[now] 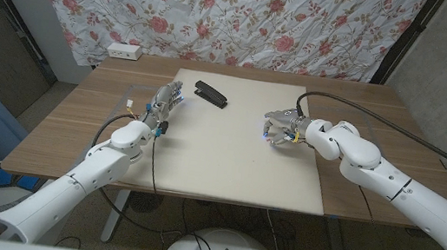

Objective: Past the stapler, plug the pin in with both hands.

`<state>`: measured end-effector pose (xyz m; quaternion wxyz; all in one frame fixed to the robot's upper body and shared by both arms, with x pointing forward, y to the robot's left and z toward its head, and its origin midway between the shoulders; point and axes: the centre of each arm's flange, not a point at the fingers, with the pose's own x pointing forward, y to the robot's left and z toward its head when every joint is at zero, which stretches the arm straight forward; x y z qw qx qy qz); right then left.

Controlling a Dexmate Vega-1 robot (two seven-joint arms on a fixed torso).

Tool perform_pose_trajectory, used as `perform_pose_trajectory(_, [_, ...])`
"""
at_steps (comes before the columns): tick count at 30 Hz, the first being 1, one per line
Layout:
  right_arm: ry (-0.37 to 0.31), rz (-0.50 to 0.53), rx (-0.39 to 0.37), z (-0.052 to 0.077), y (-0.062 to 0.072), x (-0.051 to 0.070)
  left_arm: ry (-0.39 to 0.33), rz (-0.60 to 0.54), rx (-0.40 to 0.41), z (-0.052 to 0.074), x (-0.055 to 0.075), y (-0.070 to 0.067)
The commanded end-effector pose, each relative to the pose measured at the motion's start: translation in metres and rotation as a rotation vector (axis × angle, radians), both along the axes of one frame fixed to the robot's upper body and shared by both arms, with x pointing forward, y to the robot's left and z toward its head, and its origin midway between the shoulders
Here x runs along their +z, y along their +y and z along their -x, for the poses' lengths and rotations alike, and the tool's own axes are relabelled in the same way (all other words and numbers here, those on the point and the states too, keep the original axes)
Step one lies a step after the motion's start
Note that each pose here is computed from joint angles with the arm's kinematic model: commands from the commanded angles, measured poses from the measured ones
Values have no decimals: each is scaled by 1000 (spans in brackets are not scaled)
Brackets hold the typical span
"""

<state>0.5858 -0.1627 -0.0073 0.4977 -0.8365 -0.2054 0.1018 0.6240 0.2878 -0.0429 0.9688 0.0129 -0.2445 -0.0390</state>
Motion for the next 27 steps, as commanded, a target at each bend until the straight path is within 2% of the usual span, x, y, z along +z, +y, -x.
perform_pose_trajectory(1, [-32, -10, 16, 0, -2, -7, 3, 2, 3, 3, -2, 1])
perform_pose_trajectory(27, [-95, -41, 38, -5, -8, -16, -2, 2, 0, 5, -3, 1])
